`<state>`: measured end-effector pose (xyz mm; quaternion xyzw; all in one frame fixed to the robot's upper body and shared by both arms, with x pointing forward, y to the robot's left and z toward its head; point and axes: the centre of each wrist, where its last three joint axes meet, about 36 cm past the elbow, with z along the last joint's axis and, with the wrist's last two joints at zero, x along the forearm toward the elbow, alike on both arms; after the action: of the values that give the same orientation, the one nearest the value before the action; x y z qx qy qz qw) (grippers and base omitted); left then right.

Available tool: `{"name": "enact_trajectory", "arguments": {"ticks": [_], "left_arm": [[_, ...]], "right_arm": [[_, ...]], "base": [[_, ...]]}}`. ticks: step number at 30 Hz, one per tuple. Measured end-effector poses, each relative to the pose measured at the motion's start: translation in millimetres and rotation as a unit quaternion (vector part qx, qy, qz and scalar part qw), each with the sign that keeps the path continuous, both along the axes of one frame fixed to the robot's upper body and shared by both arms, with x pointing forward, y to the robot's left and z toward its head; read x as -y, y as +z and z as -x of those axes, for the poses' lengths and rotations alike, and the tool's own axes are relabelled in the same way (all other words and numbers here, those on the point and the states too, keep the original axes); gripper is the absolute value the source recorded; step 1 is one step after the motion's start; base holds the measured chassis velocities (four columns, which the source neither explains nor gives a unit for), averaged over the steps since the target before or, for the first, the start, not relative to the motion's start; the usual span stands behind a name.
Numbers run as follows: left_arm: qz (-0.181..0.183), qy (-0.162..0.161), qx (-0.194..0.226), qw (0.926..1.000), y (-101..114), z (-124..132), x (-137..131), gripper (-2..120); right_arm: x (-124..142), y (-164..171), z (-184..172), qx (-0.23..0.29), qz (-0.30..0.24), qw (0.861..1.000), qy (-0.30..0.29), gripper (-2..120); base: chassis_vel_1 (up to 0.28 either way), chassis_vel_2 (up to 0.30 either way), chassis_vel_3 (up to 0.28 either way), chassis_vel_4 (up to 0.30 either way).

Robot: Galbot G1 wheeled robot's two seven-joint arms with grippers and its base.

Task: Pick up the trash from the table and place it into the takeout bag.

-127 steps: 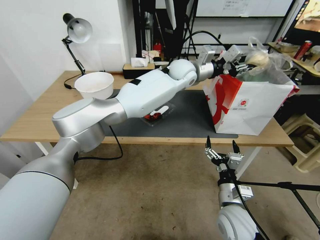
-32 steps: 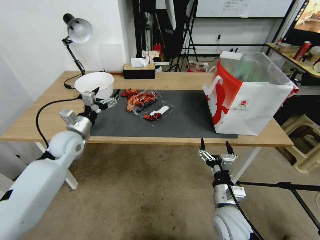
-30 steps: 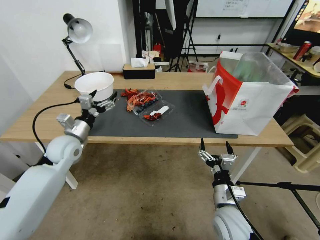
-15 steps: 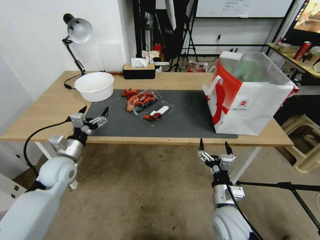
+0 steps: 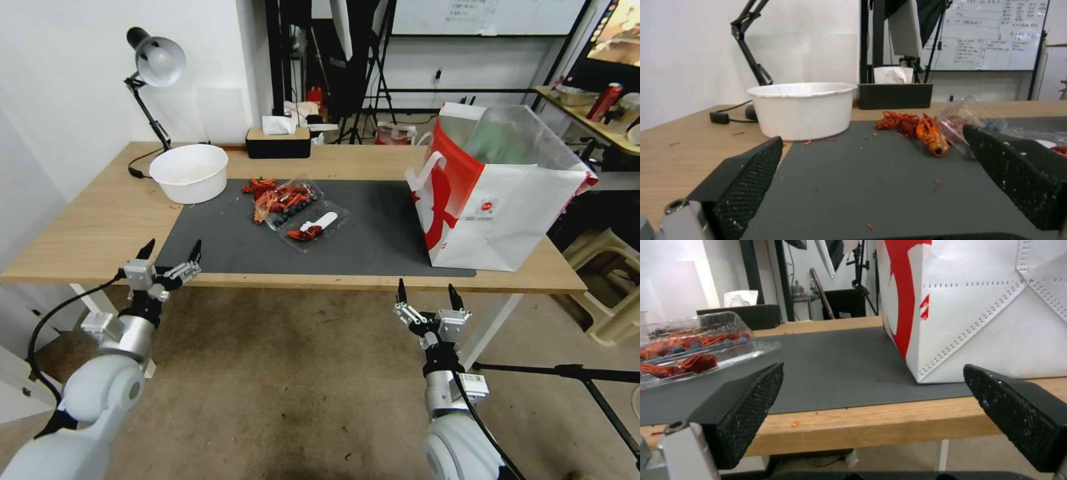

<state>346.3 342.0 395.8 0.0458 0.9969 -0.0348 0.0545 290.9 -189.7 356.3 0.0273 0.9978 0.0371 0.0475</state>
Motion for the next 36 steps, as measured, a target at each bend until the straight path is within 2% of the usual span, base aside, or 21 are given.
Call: {"name": "enact_trajectory", "arguments": {"ticks": [14,26,36], "left_arm": [[-0.001,0.005,-0.012,0.9999,-22.2,31.3,7.8,100],[-0.001,0.002,-0.023,0.9997,-33.4,36.6,4.7,100],[0.001,0.002,-0.024,0.9997,-34.1,36.9,5.3,100]], "right_arm": [[0.6,1.1,-0.4,0.002,0.0,1.0,-0.001,100],[-1.3,-3.5,-0.3,-0.001,0.002,1.0,0.001,100],[-1.4,-3.9,-0.1,-0.001,0.002,1.0,0.001,100]], "base": [[0.0,0.0,0.0,0.0],[0.0,0.0,0.0,0.0],[0.0,0.0,0.0,0.0]]}}
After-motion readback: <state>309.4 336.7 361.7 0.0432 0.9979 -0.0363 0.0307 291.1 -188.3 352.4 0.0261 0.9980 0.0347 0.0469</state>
